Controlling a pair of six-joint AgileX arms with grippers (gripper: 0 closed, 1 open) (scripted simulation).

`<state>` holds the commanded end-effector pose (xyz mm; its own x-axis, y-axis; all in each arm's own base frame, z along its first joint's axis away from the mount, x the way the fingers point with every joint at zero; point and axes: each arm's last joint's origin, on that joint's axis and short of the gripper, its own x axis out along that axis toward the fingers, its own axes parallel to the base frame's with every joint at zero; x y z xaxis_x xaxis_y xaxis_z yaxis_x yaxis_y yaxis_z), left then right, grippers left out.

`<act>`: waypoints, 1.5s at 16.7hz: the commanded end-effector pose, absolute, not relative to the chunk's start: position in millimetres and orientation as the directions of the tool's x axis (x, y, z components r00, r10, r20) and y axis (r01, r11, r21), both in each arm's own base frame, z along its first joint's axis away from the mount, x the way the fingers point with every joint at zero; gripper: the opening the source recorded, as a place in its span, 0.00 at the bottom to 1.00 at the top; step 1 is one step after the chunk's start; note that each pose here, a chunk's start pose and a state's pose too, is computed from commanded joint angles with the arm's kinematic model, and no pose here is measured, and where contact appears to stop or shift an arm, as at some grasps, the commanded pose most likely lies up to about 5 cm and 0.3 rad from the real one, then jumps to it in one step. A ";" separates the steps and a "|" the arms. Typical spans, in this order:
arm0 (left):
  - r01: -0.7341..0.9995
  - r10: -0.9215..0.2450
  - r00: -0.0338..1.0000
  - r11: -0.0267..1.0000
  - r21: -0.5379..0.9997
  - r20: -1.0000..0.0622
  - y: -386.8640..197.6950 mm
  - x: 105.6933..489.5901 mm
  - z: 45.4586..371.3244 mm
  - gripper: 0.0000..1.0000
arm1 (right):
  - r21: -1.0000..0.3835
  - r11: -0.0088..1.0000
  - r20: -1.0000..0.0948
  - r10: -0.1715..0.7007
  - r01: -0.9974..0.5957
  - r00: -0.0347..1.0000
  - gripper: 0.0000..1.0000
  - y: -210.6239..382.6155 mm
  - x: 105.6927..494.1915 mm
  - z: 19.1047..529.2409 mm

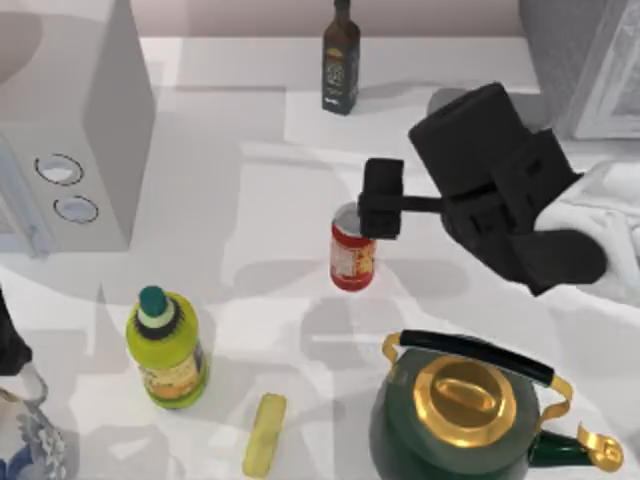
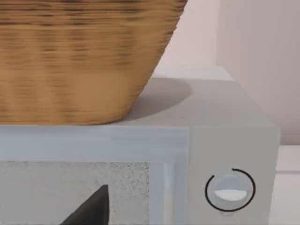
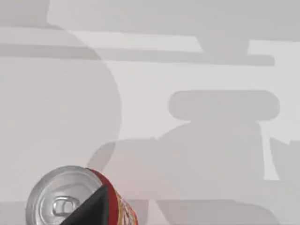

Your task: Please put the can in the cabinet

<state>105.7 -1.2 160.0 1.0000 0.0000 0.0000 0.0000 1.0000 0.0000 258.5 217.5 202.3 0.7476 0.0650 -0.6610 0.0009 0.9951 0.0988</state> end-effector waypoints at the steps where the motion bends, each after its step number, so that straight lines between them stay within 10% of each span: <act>1: 0.000 0.000 1.000 1.000 0.000 0.000 -1.2 105.7 160.0 1.00 | 0.085 0.996 -0.672 0.055 0.004 0.738 1.00 235.2 261.8 193.1; 25: 0.000 0.000 1.000 1.000 0.000 0.000 -1.2 105.7 160.0 1.00 | 0.002 1.000 -0.713 -0.006 0.011 0.701 1.00 302.7 298.3 97.3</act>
<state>105.7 -1.2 160.0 1.0000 0.0000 0.0000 0.0000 1.0000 0.0000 298.3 302.7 97.3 0.7008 -0.0061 -0.7134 0.0108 0.9999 0.0020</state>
